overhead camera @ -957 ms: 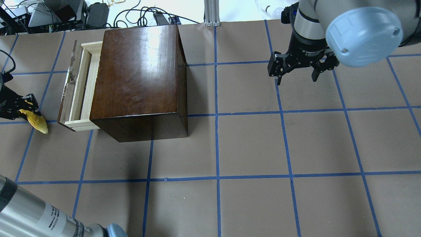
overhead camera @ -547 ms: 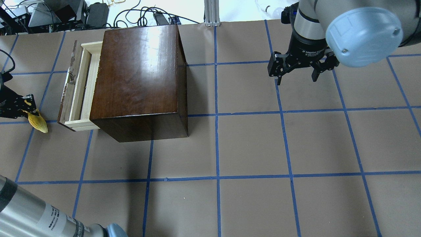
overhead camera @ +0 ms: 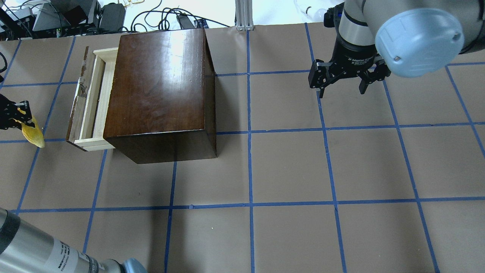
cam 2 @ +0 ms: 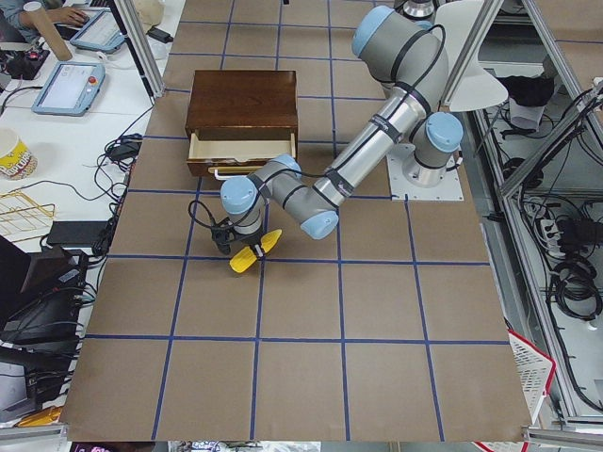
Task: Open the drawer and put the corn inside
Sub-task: 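Lift the corn and carry it over the open drawer with the left gripper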
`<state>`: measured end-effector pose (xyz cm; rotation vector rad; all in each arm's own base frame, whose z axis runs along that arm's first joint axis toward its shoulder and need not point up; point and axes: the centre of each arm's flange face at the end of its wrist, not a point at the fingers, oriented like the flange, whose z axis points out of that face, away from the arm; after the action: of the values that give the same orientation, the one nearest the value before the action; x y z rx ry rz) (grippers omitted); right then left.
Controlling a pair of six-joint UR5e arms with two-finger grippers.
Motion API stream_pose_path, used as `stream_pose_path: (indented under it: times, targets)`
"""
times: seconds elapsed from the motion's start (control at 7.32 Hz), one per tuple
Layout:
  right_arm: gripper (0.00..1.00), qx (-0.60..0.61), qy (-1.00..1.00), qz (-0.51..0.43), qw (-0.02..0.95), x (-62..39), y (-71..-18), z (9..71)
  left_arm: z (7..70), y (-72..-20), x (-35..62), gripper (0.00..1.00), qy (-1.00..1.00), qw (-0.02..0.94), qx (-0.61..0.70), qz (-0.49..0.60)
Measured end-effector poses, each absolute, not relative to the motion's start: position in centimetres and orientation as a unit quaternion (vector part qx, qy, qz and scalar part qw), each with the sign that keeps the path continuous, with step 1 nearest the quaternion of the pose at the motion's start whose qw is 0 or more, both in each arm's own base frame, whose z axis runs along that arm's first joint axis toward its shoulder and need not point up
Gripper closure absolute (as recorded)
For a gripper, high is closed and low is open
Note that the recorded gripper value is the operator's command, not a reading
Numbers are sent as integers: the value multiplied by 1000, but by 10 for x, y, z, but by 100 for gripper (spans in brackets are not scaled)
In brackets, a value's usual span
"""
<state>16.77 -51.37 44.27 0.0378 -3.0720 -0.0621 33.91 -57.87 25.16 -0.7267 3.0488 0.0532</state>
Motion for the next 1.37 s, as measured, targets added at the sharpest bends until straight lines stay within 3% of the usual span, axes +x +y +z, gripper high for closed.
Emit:
stream_pose_path:
  times: [0.55,1.37]
  targets:
    - [0,12,-999,-20,34,168,-514,443,336,-588,283,100,988,15,-156,8]
    - [0,12,-999,-20,33,168,-514,443,418,-593,100,100,1000,20,19,14]
